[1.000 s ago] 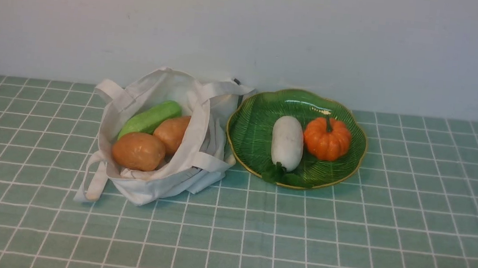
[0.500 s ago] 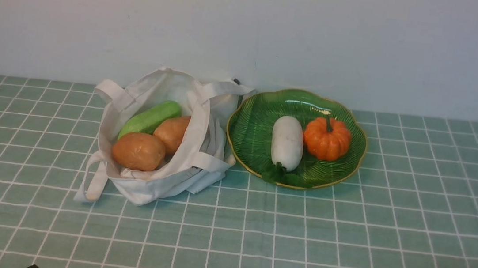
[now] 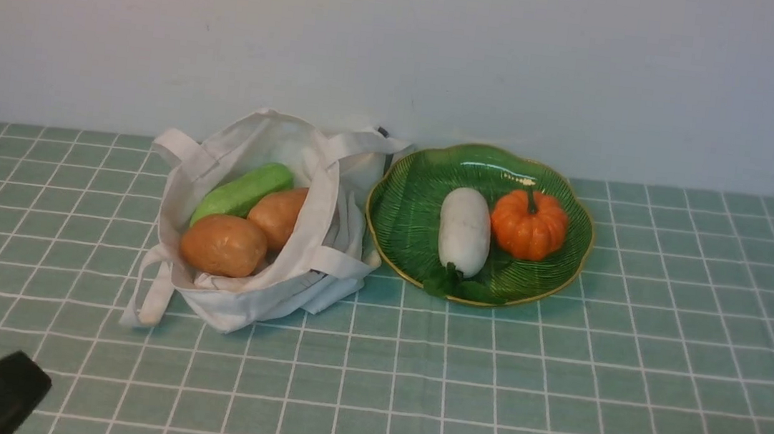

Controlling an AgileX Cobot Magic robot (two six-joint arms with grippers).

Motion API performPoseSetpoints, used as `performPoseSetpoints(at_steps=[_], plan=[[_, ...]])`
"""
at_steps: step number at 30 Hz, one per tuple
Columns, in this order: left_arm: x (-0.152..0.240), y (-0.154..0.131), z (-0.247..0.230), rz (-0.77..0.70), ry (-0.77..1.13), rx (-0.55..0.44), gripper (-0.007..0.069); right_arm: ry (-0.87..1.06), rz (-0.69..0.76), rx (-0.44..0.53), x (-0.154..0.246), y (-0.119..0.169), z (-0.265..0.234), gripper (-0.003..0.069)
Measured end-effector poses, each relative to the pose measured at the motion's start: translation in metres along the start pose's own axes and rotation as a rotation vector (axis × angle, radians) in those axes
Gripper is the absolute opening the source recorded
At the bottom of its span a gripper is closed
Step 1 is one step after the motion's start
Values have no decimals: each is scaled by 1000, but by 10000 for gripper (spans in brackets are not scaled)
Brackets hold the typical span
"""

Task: Take vegetables from cloth bag on blue coffee tablecloth place on plate.
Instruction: 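Reach into the cloth bag and grasp the potato inside with the left gripper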

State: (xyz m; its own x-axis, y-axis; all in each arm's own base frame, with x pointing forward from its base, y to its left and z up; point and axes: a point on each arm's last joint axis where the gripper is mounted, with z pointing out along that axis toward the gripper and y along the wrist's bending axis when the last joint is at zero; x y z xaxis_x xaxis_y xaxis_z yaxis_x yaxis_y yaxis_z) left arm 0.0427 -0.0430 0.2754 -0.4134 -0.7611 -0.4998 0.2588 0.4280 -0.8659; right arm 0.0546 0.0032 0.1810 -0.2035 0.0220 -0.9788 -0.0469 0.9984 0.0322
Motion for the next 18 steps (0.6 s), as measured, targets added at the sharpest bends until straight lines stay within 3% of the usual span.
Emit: performPoseSetpoints(at_steps=[5,8,9,11,12,14,18], plan=[[-22,-25,32,254,388,-242,-5,0,0,0,0,0,0,-16],[-47,-20,62,380,658,-487,-5,0,0,0,0,0,0,-16],[-49,-18,63,399,682,-516,-5,0,0,0,0,0,0,-16],[-76,-8,91,447,791,-697,-5,0,0,0,0,0,0,-16],[-80,-10,94,451,787,-706,-5,0,0,0,0,0,0,-16],[-102,0,123,458,811,-817,-1,0,0,0,0,0,0,-16],[-112,25,168,393,881,-887,45,0,0,0,0,0,0,-16]])
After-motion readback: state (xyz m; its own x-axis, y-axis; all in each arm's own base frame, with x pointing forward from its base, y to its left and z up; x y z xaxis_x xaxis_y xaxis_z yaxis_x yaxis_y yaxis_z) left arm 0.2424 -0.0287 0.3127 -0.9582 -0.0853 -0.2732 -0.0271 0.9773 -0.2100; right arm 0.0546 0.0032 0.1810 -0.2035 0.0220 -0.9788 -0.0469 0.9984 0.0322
